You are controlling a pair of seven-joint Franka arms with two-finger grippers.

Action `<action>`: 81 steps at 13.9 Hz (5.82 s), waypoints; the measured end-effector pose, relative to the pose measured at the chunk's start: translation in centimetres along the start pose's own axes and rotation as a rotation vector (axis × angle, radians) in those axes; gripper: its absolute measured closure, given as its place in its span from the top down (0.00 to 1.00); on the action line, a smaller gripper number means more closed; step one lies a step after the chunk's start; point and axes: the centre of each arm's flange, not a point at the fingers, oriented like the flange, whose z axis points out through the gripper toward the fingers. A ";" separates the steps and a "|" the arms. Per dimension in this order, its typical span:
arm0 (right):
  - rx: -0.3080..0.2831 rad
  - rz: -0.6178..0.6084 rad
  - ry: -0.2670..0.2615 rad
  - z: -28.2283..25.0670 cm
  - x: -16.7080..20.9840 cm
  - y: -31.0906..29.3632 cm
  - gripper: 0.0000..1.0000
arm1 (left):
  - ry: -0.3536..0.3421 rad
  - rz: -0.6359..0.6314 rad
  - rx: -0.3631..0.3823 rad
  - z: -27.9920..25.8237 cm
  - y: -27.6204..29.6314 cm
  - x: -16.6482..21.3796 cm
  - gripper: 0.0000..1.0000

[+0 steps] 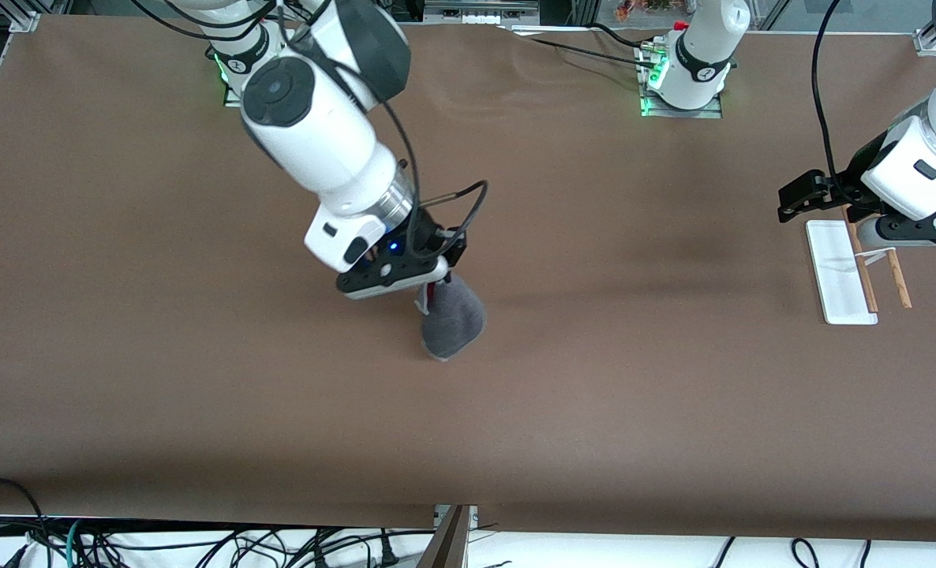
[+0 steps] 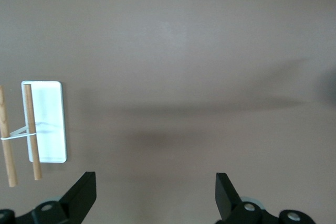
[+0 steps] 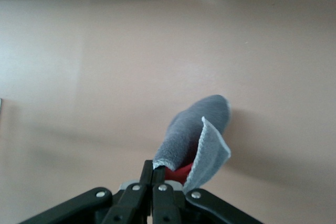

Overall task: Pass towel and hang on rack
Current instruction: 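Lift the towel with the right gripper toward the table middle, then hold the towel with the right gripper while the left gripper grasps it, then open the right gripper while the left gripper carries the towel away, then drape the towel over the wooden rods with the left gripper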

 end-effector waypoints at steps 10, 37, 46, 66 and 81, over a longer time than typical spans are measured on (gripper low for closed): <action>0.089 0.087 0.071 -0.1 -2.3 -5.6 0.02 | -0.086 0.029 -0.002 6.4 2.0 2.4 1.00; 0.109 0.096 0.076 0.0 -3.4 -7.4 0.02 | 0.335 0.910 -0.695 28.8 24.2 -1.1 1.00; 0.110 0.097 0.077 0.0 -3.4 -7.4 0.02 | 0.352 0.914 -0.686 29.0 24.1 -0.5 0.33; 0.013 -0.011 0.075 -2.6 -1.5 -3.8 1.00 | 0.426 0.775 -0.653 24.5 10.4 5.2 0.03; -0.203 0.017 -0.107 -7.8 7.3 25.0 1.00 | -0.034 0.572 -0.549 23.9 -27.9 -3.5 0.03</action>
